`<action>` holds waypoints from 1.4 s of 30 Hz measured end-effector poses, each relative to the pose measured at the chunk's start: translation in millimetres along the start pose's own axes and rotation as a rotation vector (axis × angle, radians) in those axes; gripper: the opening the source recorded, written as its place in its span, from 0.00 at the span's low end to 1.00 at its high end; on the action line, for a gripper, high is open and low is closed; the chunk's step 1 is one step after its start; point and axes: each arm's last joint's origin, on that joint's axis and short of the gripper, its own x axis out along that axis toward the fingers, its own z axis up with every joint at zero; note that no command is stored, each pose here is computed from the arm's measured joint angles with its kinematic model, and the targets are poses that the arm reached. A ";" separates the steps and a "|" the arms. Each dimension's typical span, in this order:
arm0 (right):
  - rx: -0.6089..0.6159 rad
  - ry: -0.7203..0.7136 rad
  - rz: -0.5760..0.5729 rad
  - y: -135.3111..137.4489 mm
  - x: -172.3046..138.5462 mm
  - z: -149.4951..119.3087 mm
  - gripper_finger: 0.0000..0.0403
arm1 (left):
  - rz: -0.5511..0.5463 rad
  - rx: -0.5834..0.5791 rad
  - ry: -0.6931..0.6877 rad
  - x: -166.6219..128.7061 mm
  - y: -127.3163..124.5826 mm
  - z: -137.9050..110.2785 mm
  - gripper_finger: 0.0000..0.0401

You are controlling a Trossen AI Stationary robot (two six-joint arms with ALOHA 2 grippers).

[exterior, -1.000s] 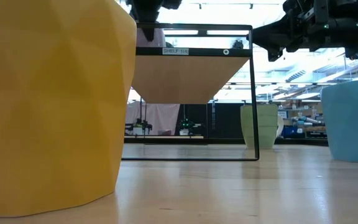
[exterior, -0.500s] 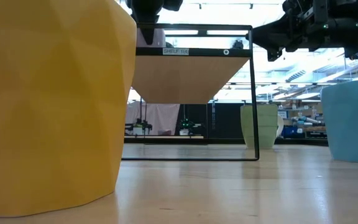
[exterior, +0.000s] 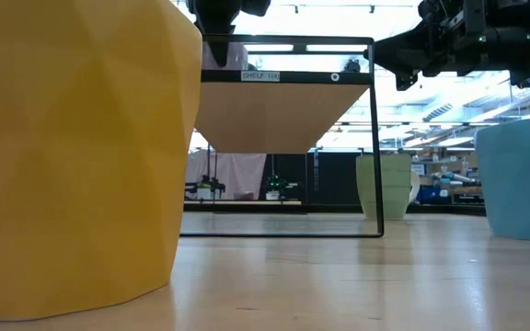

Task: Place coffee mugs
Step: Put the purple mug on the shelf, then put the yellow mug on the shelf

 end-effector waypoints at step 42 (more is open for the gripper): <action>-0.153 -0.057 -0.068 -2.2 -0.3 6.2 0.19 | -0.180 0.193 -0.314 -58.4 -112.3 -22.1 0.27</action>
